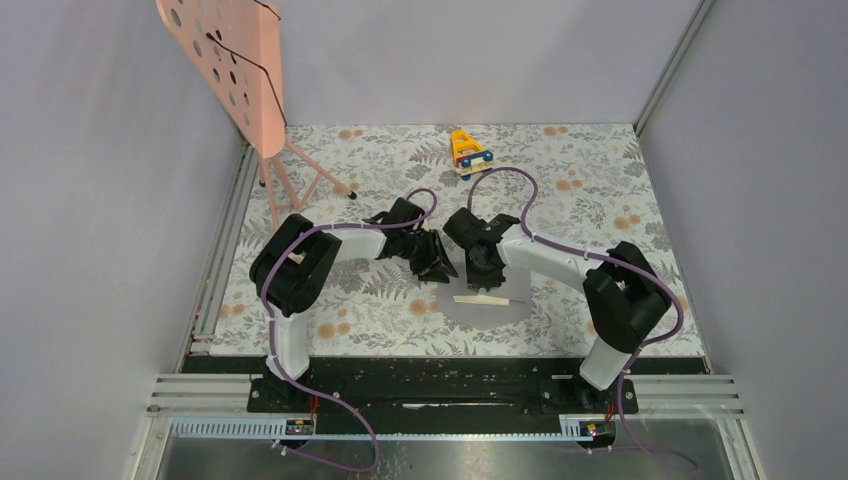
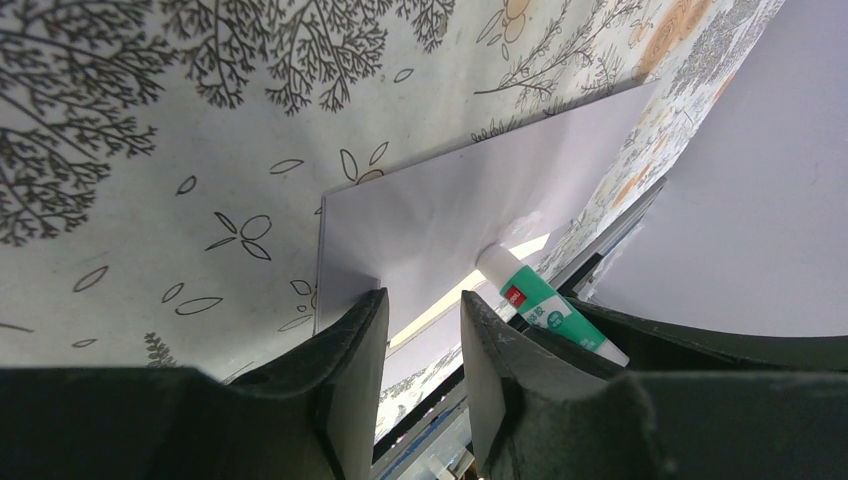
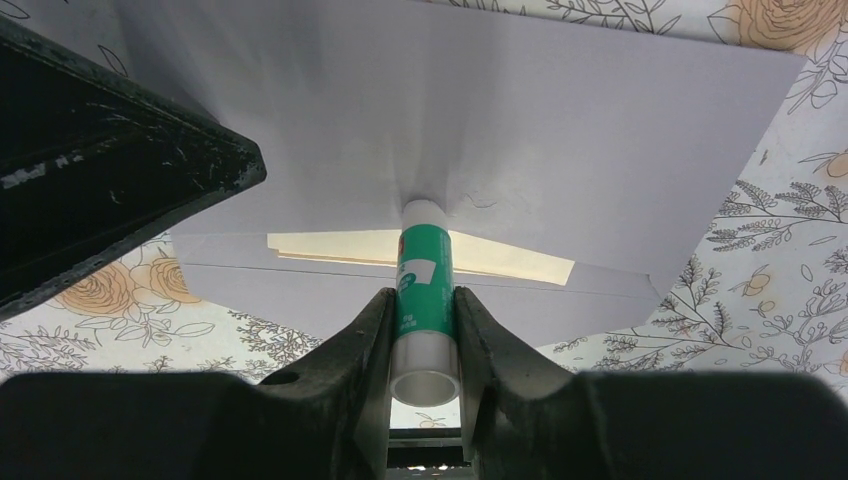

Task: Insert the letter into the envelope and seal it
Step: Paint the envelope at the center of the board, then place the solid glue at the center of the board.

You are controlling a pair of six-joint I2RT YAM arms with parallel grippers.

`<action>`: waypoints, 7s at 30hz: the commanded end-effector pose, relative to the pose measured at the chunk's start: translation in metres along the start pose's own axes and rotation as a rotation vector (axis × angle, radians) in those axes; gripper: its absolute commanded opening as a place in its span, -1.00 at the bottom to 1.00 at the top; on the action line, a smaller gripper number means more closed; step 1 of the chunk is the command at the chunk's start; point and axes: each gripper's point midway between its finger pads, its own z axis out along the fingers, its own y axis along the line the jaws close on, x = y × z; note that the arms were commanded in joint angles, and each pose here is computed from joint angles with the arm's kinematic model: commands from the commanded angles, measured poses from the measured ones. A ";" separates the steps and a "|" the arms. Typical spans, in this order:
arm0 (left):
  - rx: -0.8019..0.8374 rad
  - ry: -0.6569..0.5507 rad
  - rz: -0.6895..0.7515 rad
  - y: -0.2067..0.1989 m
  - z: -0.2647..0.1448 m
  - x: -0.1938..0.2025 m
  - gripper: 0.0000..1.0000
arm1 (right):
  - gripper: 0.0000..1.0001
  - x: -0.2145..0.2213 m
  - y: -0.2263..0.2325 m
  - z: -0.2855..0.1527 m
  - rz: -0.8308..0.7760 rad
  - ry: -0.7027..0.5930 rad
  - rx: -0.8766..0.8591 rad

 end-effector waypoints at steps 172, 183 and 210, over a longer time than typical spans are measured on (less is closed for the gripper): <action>-0.135 0.039 -0.026 0.042 0.007 0.017 -0.31 | -1.00 0.019 -0.074 0.014 0.048 0.107 0.096; -0.119 0.028 -0.011 0.035 0.000 0.018 -0.31 | -1.00 -0.055 -0.050 -0.055 0.079 -0.098 -0.055; -0.041 -0.008 0.102 -0.005 -0.041 0.023 -0.31 | -1.00 -0.136 -0.005 -0.051 0.345 -0.105 -0.635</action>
